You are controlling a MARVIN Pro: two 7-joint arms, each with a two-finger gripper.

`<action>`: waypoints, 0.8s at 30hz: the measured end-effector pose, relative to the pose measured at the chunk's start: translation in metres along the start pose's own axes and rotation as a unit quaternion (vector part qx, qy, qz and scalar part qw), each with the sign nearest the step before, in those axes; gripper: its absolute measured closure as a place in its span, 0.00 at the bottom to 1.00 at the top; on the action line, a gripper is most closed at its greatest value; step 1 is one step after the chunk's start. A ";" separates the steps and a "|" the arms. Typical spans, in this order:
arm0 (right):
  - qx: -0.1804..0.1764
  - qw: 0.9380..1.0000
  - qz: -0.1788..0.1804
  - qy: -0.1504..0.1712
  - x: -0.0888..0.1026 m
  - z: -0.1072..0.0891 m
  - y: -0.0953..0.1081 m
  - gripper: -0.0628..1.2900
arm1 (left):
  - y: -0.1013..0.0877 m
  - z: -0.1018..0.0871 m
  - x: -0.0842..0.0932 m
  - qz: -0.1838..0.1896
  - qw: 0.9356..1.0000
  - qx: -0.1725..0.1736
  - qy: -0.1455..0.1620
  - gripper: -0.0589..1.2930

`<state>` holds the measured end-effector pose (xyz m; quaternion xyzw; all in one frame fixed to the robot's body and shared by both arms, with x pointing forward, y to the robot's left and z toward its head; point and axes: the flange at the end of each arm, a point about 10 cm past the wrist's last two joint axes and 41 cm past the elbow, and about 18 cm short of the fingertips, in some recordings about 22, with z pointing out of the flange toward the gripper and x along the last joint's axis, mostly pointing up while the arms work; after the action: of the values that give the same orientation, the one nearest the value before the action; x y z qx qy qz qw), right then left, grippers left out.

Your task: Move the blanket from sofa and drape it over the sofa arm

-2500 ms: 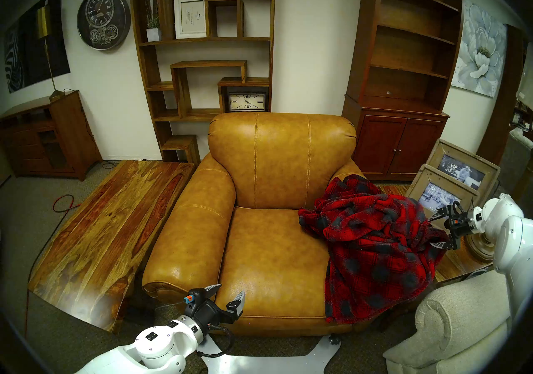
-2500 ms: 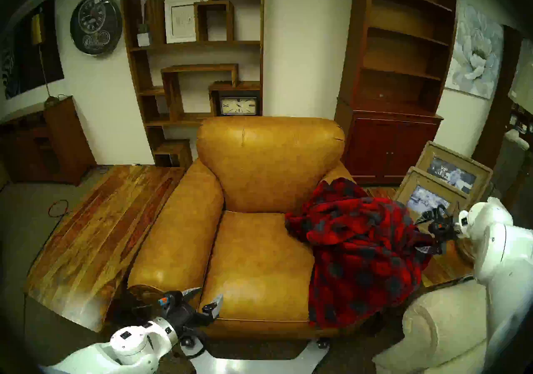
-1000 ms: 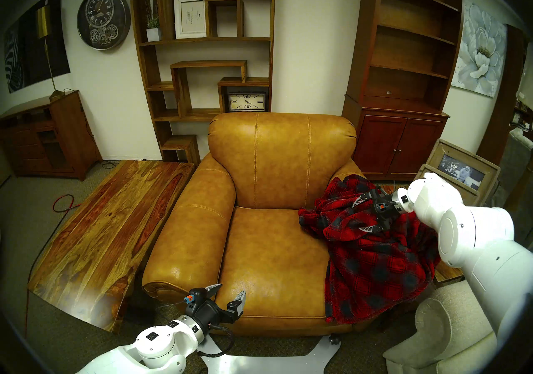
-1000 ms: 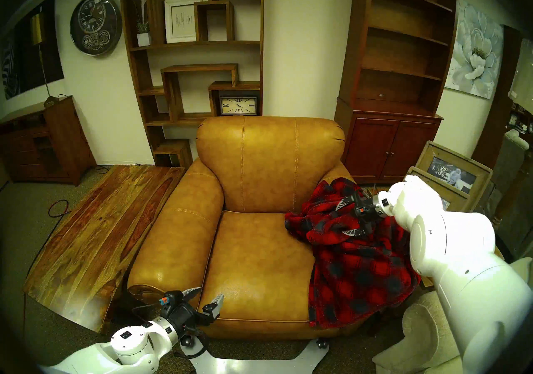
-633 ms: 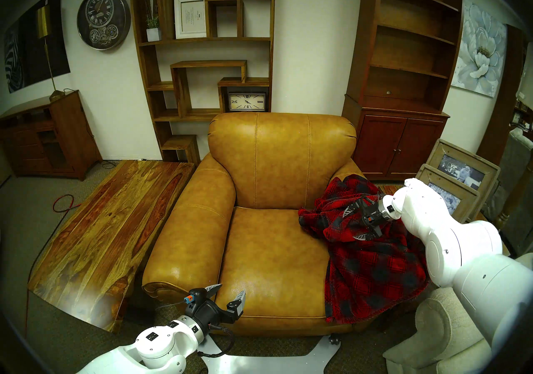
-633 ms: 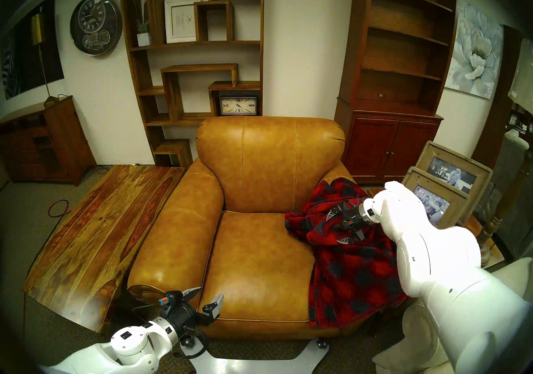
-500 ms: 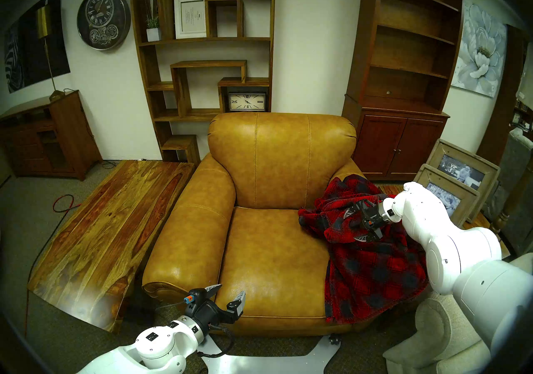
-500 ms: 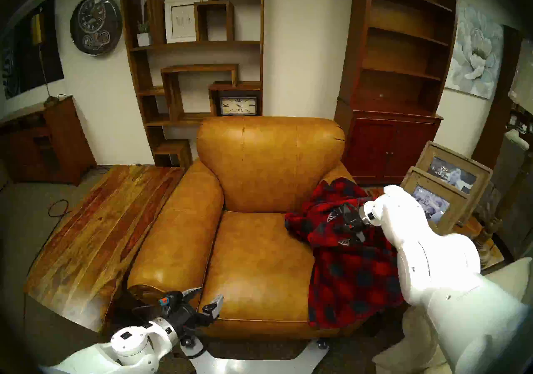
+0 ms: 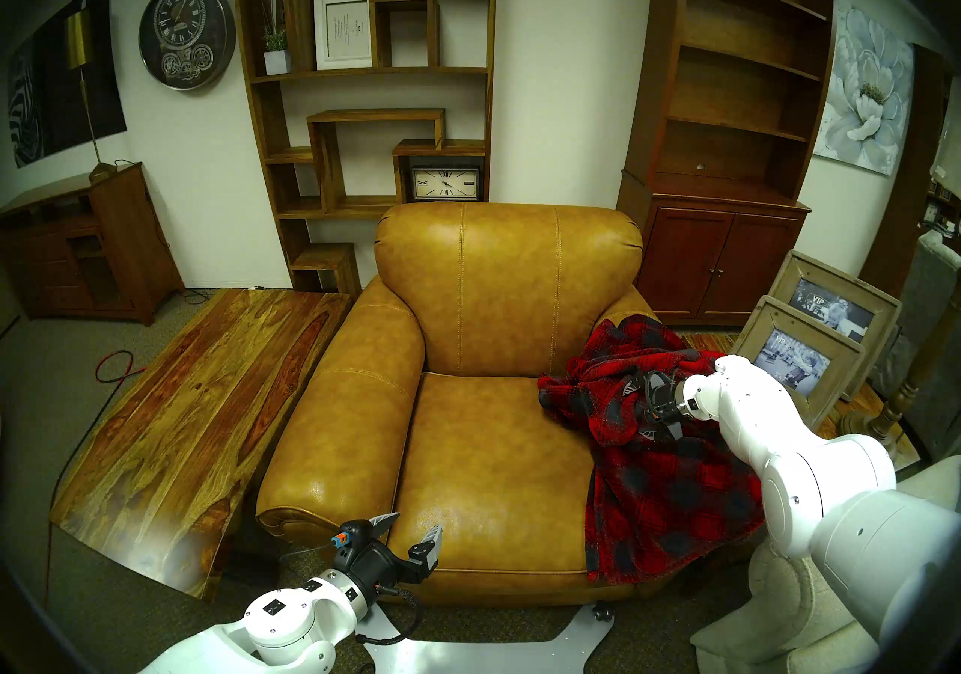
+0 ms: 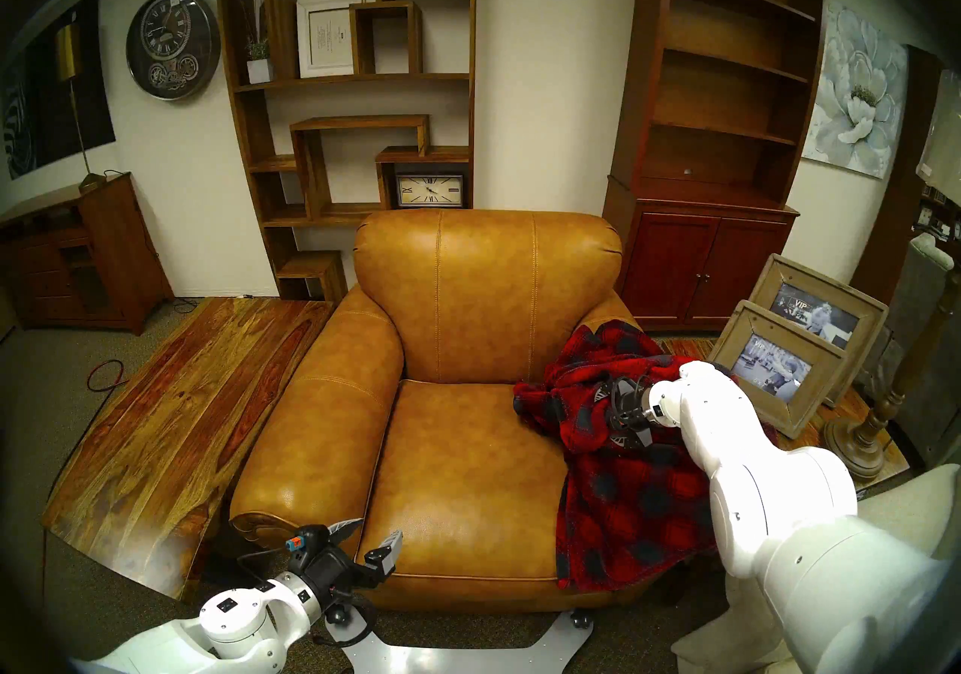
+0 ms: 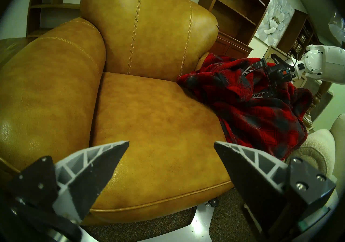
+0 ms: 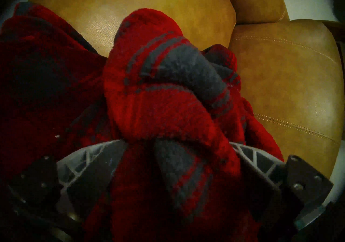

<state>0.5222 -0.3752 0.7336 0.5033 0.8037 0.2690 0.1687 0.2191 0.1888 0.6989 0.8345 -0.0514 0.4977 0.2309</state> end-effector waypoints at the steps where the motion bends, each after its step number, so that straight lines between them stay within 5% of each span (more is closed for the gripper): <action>1: -0.001 1.000 0.000 -0.002 0.001 0.001 -0.001 0.08 | 0.000 0.000 0.000 0.000 1.000 0.000 0.000 0.02; 4: -0.003 1.000 -0.005 -0.013 0.002 0.006 -0.005 0.25 | 0.000 0.000 0.000 0.000 1.000 0.000 0.000 0.02; 6: -0.004 1.000 -0.010 -0.022 0.002 0.008 -0.007 0.54 | 0.000 0.000 0.000 0.000 1.000 0.000 0.000 0.02; 13: -0.015 0.999 -0.022 -0.038 -0.007 0.003 -0.003 0.89 | 0.000 0.000 0.000 0.000 1.000 0.000 0.000 0.02; 24: -0.064 0.994 -0.022 -0.086 -0.070 -0.058 0.031 0.90 | 0.000 0.000 -0.001 0.001 1.000 0.001 0.000 0.02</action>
<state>0.5435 -0.4430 0.7984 0.4948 0.7784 0.2716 0.2747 0.2191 0.1890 0.6980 0.8348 -0.0518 0.4977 0.2296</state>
